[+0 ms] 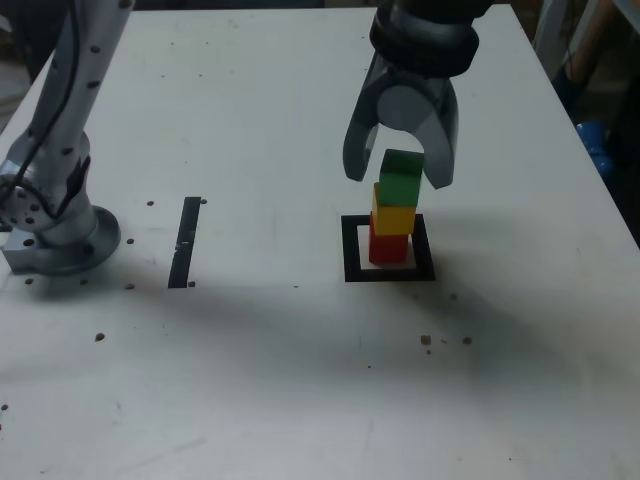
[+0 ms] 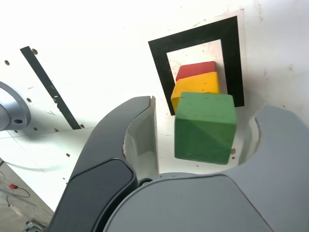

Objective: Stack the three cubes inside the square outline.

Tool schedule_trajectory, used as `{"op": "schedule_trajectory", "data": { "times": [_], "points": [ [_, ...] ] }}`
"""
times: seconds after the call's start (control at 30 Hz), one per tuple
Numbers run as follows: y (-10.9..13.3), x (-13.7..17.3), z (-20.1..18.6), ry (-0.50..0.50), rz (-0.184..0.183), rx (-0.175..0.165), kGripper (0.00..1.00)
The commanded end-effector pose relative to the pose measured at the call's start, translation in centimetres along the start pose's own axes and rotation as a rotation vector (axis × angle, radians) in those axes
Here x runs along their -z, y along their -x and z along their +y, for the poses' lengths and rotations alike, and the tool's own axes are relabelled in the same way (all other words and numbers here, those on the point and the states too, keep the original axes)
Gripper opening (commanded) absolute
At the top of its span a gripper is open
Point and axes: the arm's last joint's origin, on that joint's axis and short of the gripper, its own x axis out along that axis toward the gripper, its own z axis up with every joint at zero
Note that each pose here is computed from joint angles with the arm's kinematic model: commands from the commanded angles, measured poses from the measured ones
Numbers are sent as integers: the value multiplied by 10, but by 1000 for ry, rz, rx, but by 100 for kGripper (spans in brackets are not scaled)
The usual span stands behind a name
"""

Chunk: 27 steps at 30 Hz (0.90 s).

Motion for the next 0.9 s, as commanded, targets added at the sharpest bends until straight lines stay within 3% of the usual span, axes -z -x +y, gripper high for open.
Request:
{"op": "schedule_trajectory", "data": {
  "times": [0.0,0.23,0.4,0.87],
  "points": [
    [8,11,0,7,-6,-6,100],
    [21,62,-5,53,-12,-47,100],
    [17,96,-9,65,3,-69,100],
    [-43,162,-21,69,43,-63,100]
  ]
}}
